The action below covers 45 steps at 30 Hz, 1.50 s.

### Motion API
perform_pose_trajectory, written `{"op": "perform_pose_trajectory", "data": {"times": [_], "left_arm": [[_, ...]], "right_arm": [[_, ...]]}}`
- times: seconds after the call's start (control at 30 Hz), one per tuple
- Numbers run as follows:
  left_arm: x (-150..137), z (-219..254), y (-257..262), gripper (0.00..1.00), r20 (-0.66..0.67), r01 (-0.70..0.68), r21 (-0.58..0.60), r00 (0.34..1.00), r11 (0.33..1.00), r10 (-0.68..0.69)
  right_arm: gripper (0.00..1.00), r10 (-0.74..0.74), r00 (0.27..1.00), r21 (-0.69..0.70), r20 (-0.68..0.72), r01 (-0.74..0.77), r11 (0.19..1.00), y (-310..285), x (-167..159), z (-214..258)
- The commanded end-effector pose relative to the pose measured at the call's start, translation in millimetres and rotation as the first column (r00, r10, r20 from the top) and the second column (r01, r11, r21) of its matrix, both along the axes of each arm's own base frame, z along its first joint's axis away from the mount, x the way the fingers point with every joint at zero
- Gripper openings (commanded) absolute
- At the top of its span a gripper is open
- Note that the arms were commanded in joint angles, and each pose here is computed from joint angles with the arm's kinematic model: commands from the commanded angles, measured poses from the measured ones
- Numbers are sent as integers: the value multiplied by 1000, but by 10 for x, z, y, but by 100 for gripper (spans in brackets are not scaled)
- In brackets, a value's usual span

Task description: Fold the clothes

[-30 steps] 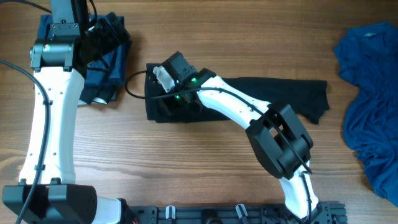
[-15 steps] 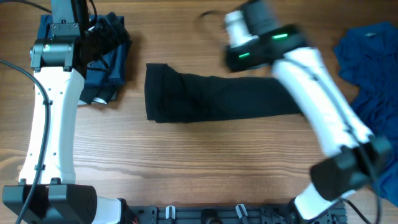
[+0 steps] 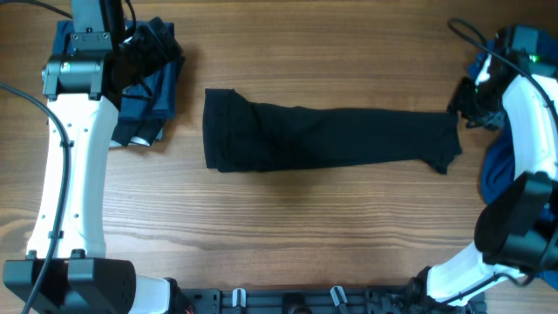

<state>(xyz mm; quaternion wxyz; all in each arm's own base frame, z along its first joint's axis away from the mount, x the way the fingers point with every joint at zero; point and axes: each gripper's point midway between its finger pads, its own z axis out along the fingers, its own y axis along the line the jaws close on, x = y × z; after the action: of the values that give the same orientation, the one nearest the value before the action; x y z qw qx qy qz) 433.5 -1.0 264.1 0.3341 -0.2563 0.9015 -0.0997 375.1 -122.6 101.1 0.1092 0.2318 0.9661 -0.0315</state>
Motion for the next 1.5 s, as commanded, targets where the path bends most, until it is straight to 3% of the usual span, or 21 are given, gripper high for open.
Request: {"op": "perform_pose_trajectory", "data": {"times": [0.0, 0.2, 0.53, 0.6, 0.7, 0.73, 0.77, 0.8, 0.83, 0.9, 1.2, 1.47], "left_arm": [[10, -31, -2, 100, -6, 4, -5, 1000, 1000, -4], [10, -31, -2, 100, -6, 4, -5, 1000, 1000, -4], [10, -31, -2, 100, -6, 4, -5, 1000, 1000, -4], [10, -31, -2, 100, -6, 4, -5, 1000, 1000, -4], [10, -31, -2, 100, -6, 4, -5, 1000, 1000, -4], [10, -31, -2, 100, -6, 4, -5, 1000, 1000, -4], [10, -31, -2, 100, -6, 4, -5, 1000, 1000, -4], [10, -31, -2, 100, -6, 4, -5, 1000, 1000, -4], [10, -31, -2, 100, -6, 4, -5, 1000, 1000, -4], [10, -31, -2, 100, -6, 4, -5, 1000, 1000, -4], [10, -31, -2, 100, -6, 4, -5, 1000, 1000, -4], [10, -31, -2, 100, -6, 4, -5, 1000, 1000, -4]], "right_arm": [[50, 38, 998, 34, -40, -36, 999, -11, -47, -396], [66, 147, 989, 58, -19, -146, 988, 38, 54, -791], [68, 122, 989, 65, -88, -116, 991, -17, -4, -1189], [65, 120, 988, 80, -102, -112, 990, 5, -32, -1253], [35, 129, 988, 118, -89, -118, 986, 74, -17, -1268], [33, 130, 988, 123, -87, -119, 985, 83, -15, -1267], [34, 130, 988, 122, -88, -119, 985, 80, -16, -1268], [38, 129, 987, 112, -92, -118, 987, 62, -21, -1268], [51, 130, 987, 97, -99, -120, 988, 33, -30, -1269], [57, 120, 985, 51, -120, -115, 992, -52, -56, -1269], [65, 212, 977, 73, 1, -212, 975, 8, 242, -857], [65, 136, 989, -31, -64, -138, 990, -273, 100, -805]]}}
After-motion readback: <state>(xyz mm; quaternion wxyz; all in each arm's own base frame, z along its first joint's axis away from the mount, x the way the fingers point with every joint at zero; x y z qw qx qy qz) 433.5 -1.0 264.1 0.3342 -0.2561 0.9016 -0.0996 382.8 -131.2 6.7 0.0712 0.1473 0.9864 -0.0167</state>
